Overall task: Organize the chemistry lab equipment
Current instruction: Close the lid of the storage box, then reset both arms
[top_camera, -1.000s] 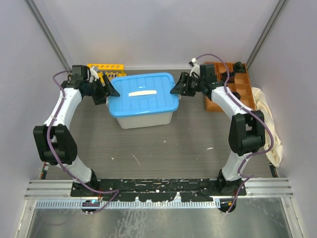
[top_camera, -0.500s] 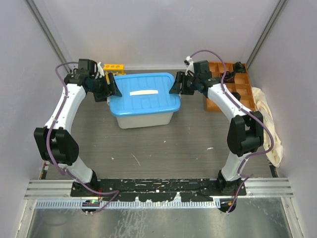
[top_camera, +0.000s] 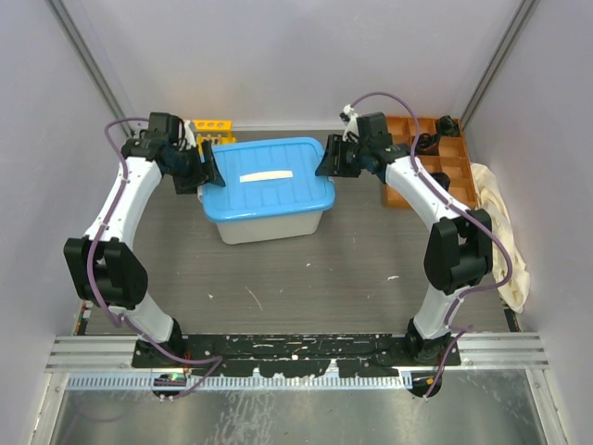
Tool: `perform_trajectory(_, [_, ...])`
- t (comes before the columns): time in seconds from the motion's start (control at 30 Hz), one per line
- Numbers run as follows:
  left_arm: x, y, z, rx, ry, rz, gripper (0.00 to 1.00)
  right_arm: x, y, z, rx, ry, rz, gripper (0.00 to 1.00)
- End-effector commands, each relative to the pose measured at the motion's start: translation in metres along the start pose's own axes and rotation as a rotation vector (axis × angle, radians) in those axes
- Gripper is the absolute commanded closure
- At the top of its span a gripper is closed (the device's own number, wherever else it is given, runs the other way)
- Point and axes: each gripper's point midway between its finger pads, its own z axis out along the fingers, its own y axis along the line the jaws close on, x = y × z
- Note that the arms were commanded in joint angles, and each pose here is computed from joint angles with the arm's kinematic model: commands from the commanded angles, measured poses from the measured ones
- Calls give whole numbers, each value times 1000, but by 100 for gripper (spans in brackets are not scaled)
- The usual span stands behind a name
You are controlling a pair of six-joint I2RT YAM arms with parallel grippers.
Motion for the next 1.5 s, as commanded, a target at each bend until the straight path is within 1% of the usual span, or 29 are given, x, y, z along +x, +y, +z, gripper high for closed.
perform_trajectory(0.0, [-7, -42, -10, 130, -51, 74, 33, -15, 62, -21, -146, -56, -92, 54])
perform_trajectory(0.2, [-3, -33, -1, 57, -35, 92, 36, -8, 66, -15, -128, -41, -111, 55])
perform_trajectory(0.37, [0, -29, 3, 12, -30, 108, 38, -4, 71, -12, -119, -33, -126, 63])
perform_trajectory(0.43, [0, -27, 3, -2, -34, 111, 39, -2, 73, -11, -114, -30, -132, 64])
perform_trajectory(0.5, [-1, -27, 2, -6, -38, 112, 35, -2, 73, -11, -108, -32, -135, 57])
perform_trajectory(0.6, [-6, -24, -2, -30, -67, 115, 31, -4, 71, -15, -91, -49, -140, 42])
perform_trajectory(0.63, [-8, -22, -3, -44, -80, 114, 26, -7, 70, -17, -80, -59, -142, 36])
perform_trajectory(0.67, [-10, -20, -5, -56, -93, 116, 22, -9, 69, -19, -70, -69, -145, 35])
perform_trajectory(0.73, [-12, -18, -6, -70, -106, 119, 20, -14, 68, -24, -48, -93, -153, 33])
perform_trajectory(0.8, [-15, -15, -7, -90, -117, 121, 19, -19, 65, -29, -19, -116, -157, 27])
perform_trajectory(1.0, [-23, -3, -10, -161, -160, 129, 17, -30, 58, -39, 44, -162, -180, 26])
perform_trajectory(1.07, [-22, -5, -7, -149, -156, 130, 17, -30, 59, -38, 40, -157, -183, 28])
perform_trajectory(1.13, [-21, -7, -6, -135, -146, 129, 18, -29, 59, -37, 34, -149, -181, 32])
perform_trajectory(1.23, [-21, -6, -6, -138, -146, 130, 18, -28, 57, -36, 41, -147, -177, 32])
perform_trajectory(1.37, [-29, 8, -14, -229, -182, 138, 17, -34, 47, -45, 108, -187, -182, 30])
perform_trajectory(1.47, [-38, 23, -28, -328, -244, 139, 15, -43, 44, -57, 154, -239, -188, 28])
